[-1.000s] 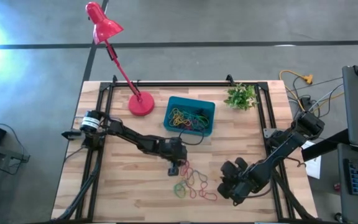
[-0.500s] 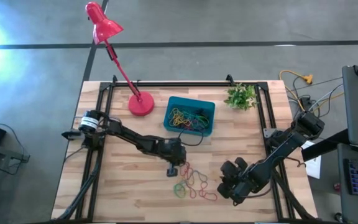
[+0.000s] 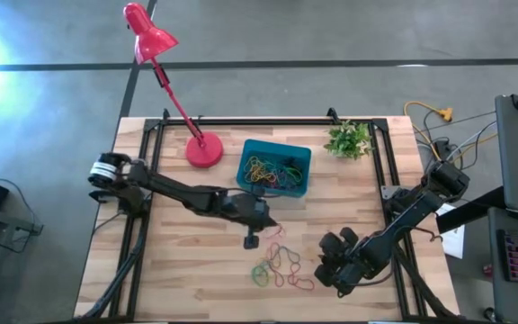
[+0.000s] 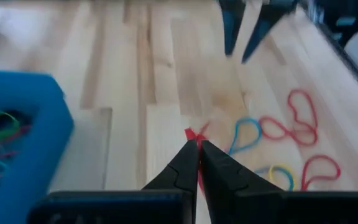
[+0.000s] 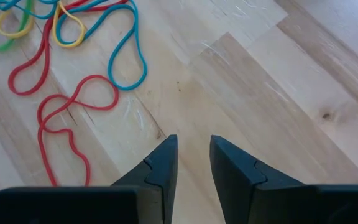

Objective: Pick and place rubber bands into bin
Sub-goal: Put the red rubber band into the blue bin

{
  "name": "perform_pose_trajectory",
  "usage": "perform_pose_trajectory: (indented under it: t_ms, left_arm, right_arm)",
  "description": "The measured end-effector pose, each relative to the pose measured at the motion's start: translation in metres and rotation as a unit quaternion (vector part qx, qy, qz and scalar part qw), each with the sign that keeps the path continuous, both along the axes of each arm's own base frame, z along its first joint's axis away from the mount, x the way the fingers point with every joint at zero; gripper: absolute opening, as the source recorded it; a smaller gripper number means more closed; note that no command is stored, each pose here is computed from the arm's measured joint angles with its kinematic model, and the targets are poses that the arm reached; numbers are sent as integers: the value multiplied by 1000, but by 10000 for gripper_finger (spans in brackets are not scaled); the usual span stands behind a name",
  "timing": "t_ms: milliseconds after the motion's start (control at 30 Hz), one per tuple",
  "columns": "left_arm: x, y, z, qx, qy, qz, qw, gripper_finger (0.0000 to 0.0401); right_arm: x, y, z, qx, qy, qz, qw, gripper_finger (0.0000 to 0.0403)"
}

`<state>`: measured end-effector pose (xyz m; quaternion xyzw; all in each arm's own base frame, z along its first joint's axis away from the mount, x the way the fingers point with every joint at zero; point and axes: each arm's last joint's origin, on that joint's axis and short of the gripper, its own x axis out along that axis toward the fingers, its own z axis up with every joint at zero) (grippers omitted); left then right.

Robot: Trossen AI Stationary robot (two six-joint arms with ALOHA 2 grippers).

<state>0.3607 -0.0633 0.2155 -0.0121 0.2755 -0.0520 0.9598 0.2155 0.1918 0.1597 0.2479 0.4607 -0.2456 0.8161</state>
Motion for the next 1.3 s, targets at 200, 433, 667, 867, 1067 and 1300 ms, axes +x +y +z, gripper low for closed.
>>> perform_pose_trajectory:
  t_ms: [200,433,667,867,1067,1300]
  left_arm:
    - [-8,4,24,16,-37,15,999,0]
    - [-18,12,49,16,-79,35,996,0]
    - [-25,19,70,16,-121,41,992,0]
    - [-25,29,75,25,-137,52,989,0]
    - [-19,61,67,65,-123,92,986,0]
    - [-15,113,49,82,-89,154,981,0]
  right_arm:
    - [0,0,0,-7,-6,-2,1000,84]
    - [0,-1,0,-7,-6,-2,1000,84]
    - [1,-2,0,-8,-7,-5,1000,84]
    - [2,-3,0,-17,-15,-9,1000,84]
    - [2,-3,0,-24,-22,-12,999,84]
    - [3,-4,0,-21,-27,-17,999,84]
